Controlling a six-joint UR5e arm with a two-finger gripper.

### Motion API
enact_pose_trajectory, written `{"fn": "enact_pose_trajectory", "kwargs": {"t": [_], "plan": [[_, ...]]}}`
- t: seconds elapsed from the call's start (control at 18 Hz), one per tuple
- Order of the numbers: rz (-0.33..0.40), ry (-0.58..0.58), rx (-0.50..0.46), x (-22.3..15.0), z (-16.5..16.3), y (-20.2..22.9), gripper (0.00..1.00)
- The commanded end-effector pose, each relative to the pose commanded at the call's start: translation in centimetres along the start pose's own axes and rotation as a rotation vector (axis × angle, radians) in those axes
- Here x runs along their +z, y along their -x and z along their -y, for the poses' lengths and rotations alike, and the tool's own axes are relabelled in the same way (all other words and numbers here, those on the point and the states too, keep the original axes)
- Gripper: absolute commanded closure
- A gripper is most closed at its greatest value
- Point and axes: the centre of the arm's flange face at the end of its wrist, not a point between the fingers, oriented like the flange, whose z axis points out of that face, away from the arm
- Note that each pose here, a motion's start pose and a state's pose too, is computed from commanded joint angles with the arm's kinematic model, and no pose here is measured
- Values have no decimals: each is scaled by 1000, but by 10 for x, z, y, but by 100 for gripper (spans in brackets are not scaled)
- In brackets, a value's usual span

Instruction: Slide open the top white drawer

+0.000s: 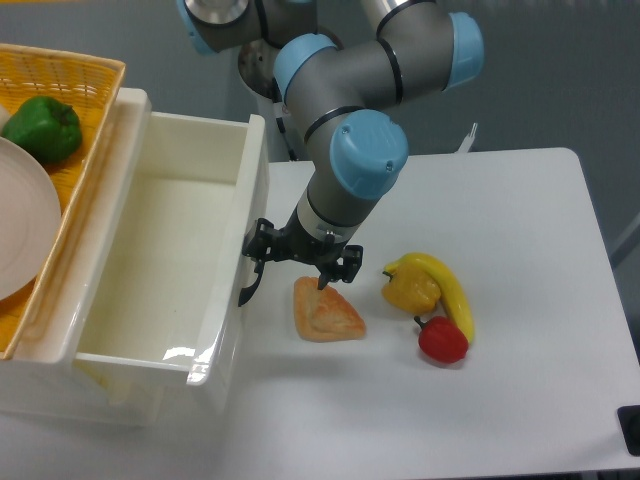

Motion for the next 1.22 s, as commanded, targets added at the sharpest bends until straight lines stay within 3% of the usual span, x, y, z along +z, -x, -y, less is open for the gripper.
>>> {"fn": "enact_pose_trajectory", "kwargs": {"t": [0.33, 0.56, 0.72, 0.89, 1.22], "plan": [[3, -30, -22, -18, -4, 14, 0], [43, -77, -18, -38, -1, 25, 0], [131, -101, 82, -47, 2, 33, 0], [249, 29, 251, -37, -5, 47, 0], [265, 66, 251, -33, -17, 71, 0]]}}
